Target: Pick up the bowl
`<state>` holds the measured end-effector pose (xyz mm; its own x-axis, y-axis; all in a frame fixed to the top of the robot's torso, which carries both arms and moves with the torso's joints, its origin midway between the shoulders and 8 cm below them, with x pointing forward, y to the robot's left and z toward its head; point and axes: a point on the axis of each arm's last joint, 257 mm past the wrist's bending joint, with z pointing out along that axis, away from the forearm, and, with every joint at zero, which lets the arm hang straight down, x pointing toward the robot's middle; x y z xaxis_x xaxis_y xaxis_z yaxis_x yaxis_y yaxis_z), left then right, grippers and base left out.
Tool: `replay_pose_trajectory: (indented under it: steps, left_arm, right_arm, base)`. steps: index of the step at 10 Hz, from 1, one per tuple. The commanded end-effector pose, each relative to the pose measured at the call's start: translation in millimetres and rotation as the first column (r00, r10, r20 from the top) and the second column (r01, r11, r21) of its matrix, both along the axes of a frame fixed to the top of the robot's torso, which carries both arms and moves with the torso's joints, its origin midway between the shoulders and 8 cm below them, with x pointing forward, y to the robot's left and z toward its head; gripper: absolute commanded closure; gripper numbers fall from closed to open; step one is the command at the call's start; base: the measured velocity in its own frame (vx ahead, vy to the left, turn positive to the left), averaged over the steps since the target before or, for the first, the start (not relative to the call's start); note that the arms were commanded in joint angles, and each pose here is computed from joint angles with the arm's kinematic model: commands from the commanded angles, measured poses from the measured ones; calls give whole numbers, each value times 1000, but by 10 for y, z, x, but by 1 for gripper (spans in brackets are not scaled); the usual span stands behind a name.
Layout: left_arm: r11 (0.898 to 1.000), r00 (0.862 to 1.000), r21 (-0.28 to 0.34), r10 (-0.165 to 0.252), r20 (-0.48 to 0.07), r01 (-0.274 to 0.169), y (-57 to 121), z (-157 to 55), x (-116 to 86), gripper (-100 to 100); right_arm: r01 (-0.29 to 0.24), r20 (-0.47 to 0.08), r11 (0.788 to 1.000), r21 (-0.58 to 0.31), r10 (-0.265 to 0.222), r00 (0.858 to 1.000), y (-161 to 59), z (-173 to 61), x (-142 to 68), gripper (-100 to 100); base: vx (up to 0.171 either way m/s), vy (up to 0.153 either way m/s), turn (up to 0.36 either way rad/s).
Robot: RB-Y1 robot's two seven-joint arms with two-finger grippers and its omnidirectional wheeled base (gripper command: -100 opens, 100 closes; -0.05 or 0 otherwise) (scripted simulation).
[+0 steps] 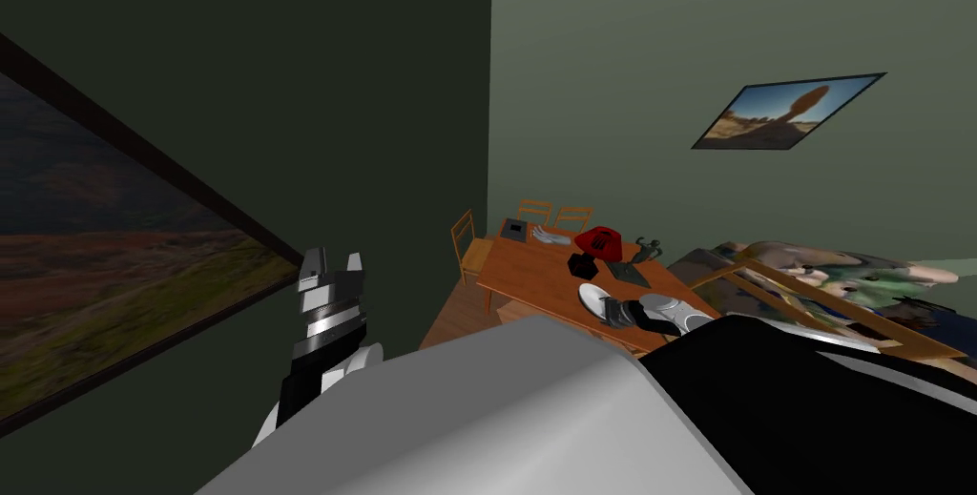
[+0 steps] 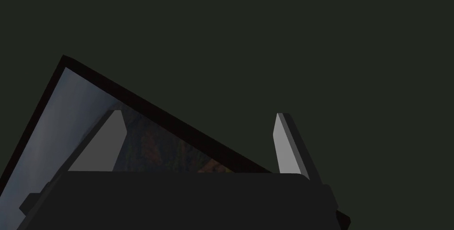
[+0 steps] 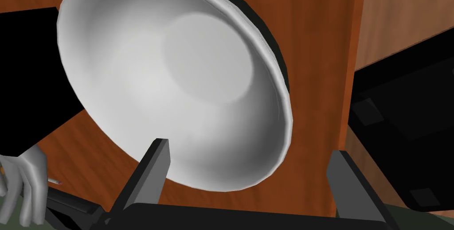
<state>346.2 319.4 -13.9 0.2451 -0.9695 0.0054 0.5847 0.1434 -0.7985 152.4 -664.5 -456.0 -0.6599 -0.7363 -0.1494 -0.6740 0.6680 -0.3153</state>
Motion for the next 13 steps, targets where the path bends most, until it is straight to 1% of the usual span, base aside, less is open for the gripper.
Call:
replay_pose_trajectory:
  steps: [1,2,3,4,5,6,10,11,12,13]
  left_arm:
    - [1000,1000,0,0,0,0,0,0,0,0]
    - [1000,1000,0,0,0,0,0,0,0,0]
    - [1000,1000,0,0,0,0,0,0,0,0]
    - [1000,1000,0,0,0,0,0,0,0,0]
    - [1000,1000,0,0,0,0,0,0,0,0]
    - [1000,1000,0,0,0,0,0,0,0,0]
    - [1000,1000,0,0,0,0,0,0,0,0]
    - [1000,1000,0,0,0,0,0,0,0,0]
    - [1000,1000,0,0,0,0,0,0,0,0]
    - [1000,1000,0,0,0,0,0,0,0,0]
  right_arm:
    - [0,0,1000,0,0,1000,0,0,0,-100]
    - [-4,-6,1000,2,4,1000,7,-13,-19,0]
    - [5,-5,1000,2,-5,1000,63,-123,-54,-100]
    - [13,-5,1000,1,-13,1000,111,-212,-85,-100]
    - [9,-6,1000,4,-9,1000,81,-167,-82,-100]
    - [9,-5,1000,2,-9,1000,81,-175,-85,100]
    - [11,-5,1000,3,-11,1000,83,-175,-85,100]
    - [11,-5,1000,3,-11,1000,84,-176,-85,0]
    - [2,-5,1000,2,-2,1000,40,-79,-39,100]
    - [-4,-5,1000,2,4,1000,6,-11,-17,100]
  base:
    - [9,-21,25]
    - [0,0,0]
    - [10,-34,66]
    - [22,-61,97]
    - [11,-30,22]
    - [0,0,0]
    - [-1,1,-3]
    - [0,0,0]
    - [-8,24,-58]
    - [-16,60,-107]
